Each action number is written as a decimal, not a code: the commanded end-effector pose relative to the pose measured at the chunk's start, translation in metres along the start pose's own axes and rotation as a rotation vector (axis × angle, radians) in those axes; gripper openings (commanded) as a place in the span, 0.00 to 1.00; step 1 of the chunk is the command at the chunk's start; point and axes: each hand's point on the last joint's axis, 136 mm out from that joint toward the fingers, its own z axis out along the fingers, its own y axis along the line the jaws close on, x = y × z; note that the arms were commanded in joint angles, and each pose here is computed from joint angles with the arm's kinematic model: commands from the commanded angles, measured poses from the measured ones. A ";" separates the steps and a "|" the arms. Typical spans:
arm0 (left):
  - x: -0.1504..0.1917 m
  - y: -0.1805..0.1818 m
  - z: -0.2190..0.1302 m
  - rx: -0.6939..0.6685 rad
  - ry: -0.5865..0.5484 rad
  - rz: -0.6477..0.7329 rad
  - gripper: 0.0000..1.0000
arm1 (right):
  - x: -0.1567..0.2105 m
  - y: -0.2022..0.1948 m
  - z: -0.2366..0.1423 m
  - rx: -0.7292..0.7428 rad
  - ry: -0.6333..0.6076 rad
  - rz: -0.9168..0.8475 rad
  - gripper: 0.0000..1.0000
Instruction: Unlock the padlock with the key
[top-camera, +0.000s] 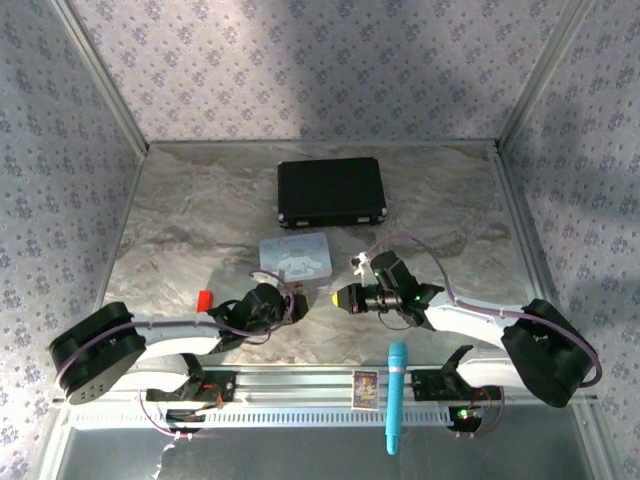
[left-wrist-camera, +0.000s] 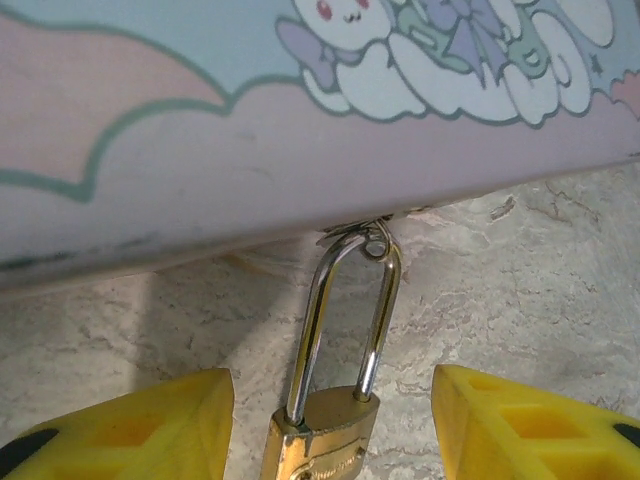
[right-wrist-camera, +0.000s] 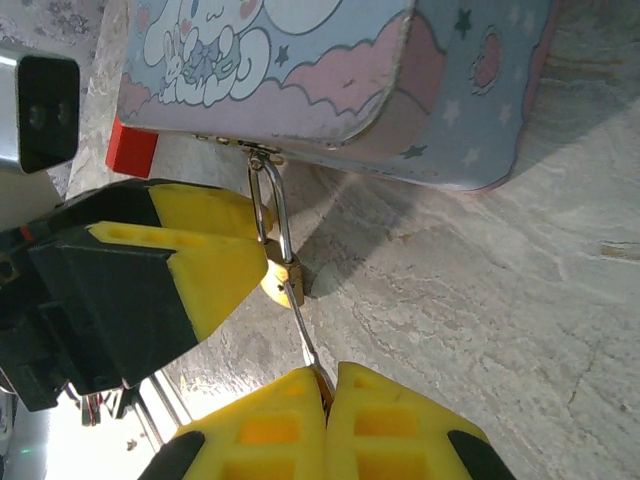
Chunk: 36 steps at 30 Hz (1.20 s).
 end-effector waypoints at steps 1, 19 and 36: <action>-0.007 -0.012 0.005 0.018 -0.026 0.025 0.54 | -0.001 -0.001 -0.001 -0.003 -0.008 0.015 0.00; 0.008 -0.005 0.025 -0.063 -0.033 -0.005 0.20 | 0.012 -0.014 0.008 0.021 -0.010 0.064 0.00; -0.021 -0.005 0.015 -0.035 -0.208 -0.399 0.04 | 0.026 0.016 0.044 -0.194 0.128 0.365 0.00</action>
